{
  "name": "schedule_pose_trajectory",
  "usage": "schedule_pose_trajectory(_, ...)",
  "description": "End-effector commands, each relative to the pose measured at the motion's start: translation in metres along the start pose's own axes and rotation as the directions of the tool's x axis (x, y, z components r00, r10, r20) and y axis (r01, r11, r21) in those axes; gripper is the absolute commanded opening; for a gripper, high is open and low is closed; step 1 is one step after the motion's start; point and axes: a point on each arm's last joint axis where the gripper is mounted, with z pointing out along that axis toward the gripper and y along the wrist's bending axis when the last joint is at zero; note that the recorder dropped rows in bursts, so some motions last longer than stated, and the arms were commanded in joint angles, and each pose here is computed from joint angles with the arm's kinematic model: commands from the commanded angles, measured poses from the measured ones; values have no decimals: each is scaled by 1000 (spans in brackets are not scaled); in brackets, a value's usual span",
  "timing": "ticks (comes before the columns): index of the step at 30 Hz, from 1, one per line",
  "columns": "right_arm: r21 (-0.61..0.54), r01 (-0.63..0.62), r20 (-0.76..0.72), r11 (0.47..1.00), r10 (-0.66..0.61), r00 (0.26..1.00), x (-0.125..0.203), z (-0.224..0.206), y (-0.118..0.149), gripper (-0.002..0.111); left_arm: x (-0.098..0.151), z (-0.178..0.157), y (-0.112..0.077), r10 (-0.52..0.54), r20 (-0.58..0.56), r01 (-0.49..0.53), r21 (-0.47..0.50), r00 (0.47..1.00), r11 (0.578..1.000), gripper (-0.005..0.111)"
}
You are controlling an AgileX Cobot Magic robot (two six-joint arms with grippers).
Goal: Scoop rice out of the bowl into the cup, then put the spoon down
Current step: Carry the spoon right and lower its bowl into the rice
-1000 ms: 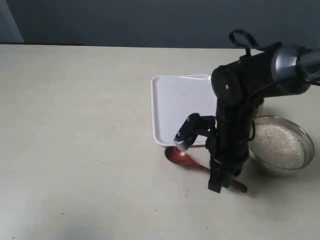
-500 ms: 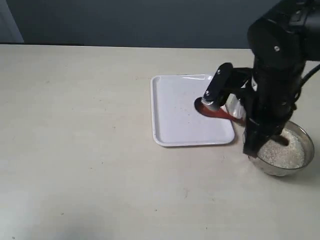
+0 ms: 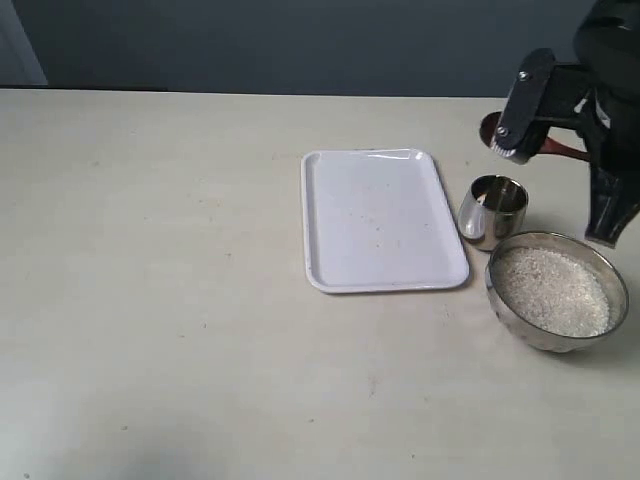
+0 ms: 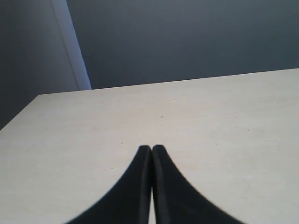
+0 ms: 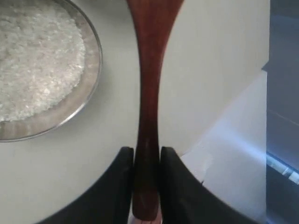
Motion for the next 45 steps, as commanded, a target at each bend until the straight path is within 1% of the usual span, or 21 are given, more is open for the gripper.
schedule_pose_trajectory(1,-28,-60,-103,998,56,993,31,21,-3,-1,-2,-1,0,-8,14,8,-1,1000,1000,0)
schedule_pose_trajectory(3,-49,-36,-140,998,29,990,44,29,7,-1,-2,-1,0,-8,14,8,-1,1000,1000,0)
schedule_pose_trajectory(7,-66,5,-156,998,-16,988,65,30,25,-1,-2,-1,0,-8,14,8,-1,1000,1000,0)
schedule_pose_trajectory(12,-66,24,-170,998,-35,985,71,33,31,-1,-2,-1,0,-8,14,8,-1,1000,1000,0)
schedule_pose_trajectory(15,-90,58,-179,994,-73,981,63,38,36,-1,-2,-1,0,-8,14,8,-1,1000,1000,0)
schedule_pose_trajectory(19,-115,161,-205,980,-182,962,46,48,46,-1,-2,-1,0,-8,16,8,-1,1000,1000,0)
schedule_pose_trajectory(22,-107,244,-228,964,-262,938,33,55,52,-1,-2,-1,0,-8,16,8,-1,1000,1000,0)
schedule_pose_trajectory(26,-100,319,-253,942,-334,908,22,62,58,-1,-2,-1,0,-8,16,8,-1,1000,1000,0)
schedule_pose_trajectory(29,-95,332,-276,938,-345,897,19,68,59,-1,-2,-1,0,-8,16,8,-1,1000,1000,0)
schedule_pose_trajectory(33,-36,348,-309,937,-342,887,15,73,55,-1,-2,-1,0,-8,16,8,-1,1000,1000,0)
schedule_pose_trajectory(37,-39,360,-332,932,-352,875,12,81,57,-1,-2,-1,0,-8,16,8,-1,1000,1000,0)
schedule_pose_trajectory(41,24,371,-356,928,-339,871,8,85,54,-1,-2,-1,0,-8,16,8,-1,1000,1000,0)
schedule_pose_trajectory(45,15,387,-368,922,-355,859,6,90,56,-1,-2,-1,0,-8,16,8,-1,1000,1000,0)
